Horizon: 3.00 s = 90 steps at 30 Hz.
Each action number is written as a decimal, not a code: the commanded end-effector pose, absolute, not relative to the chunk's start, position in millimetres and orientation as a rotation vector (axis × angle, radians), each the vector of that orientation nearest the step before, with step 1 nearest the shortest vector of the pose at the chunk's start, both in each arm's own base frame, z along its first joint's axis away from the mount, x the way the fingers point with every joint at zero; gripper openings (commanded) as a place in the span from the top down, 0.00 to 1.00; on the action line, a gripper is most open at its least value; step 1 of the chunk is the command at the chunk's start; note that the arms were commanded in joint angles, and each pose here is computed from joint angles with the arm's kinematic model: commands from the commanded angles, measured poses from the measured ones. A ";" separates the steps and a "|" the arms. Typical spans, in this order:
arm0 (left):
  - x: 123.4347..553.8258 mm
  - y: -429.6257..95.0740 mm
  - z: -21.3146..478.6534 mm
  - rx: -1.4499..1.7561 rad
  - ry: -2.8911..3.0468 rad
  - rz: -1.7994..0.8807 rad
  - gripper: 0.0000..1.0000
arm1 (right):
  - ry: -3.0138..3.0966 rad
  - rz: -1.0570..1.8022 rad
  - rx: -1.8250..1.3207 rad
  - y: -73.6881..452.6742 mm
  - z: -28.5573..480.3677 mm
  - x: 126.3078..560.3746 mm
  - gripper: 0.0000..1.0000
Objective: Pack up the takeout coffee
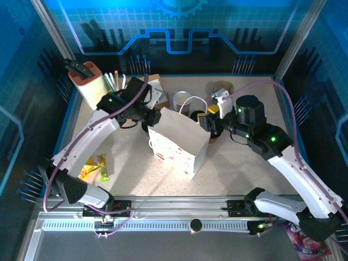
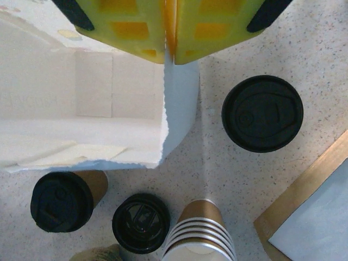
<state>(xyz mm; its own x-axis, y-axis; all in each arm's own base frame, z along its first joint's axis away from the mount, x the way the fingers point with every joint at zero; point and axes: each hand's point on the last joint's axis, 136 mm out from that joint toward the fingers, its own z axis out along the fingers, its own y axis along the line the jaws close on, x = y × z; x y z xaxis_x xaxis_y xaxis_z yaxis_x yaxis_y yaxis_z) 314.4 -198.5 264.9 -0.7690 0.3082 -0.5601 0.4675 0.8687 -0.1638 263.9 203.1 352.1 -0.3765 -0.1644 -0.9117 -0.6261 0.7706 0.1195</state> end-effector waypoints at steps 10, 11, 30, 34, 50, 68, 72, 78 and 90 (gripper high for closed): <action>339.7 -217.6 276.7 0.717 2.461 -0.366 0.93 | 1.812 0.538 -0.375 161.6 383.7 287.1 0.40; 341.3 -217.7 277.2 0.721 2.458 -0.360 0.92 | 1.806 0.546 -0.371 160.1 386.5 287.2 0.39; 326.6 -209.0 343.3 0.512 2.270 -0.475 0.29 | 2.116 0.096 0.033 56.8 306.7 379.0 0.25; 321.1 -198.4 358.9 0.458 2.203 -0.467 0.22 | 2.246 -0.027 0.044 43.4 260.2 409.6 0.22; 324.6 -164.1 338.1 0.347 2.128 -0.400 0.12 | 2.625 -0.015 0.023 20.3 127.6 473.0 0.10; 329.6 -160.8 329.0 0.319 2.136 -0.468 0.11 | 2.796 -0.028 0.001 -0.8 86.8 475.4 0.12; 330.4 -161.3 326.9 0.319 2.141 -0.476 0.11 | 2.812 -0.049 -0.007 -7.4 89.0 470.2 0.13; 331.7 -162.9 324.1 0.322 2.150 -0.489 0.11 | 2.810 -0.084 -0.003 -17.4 99.0 462.3 0.13; 332.7 -162.8 320.3 0.326 2.161 -0.503 0.11 | 2.771 -0.016 0.025 -25.1 118.9 459.3 0.14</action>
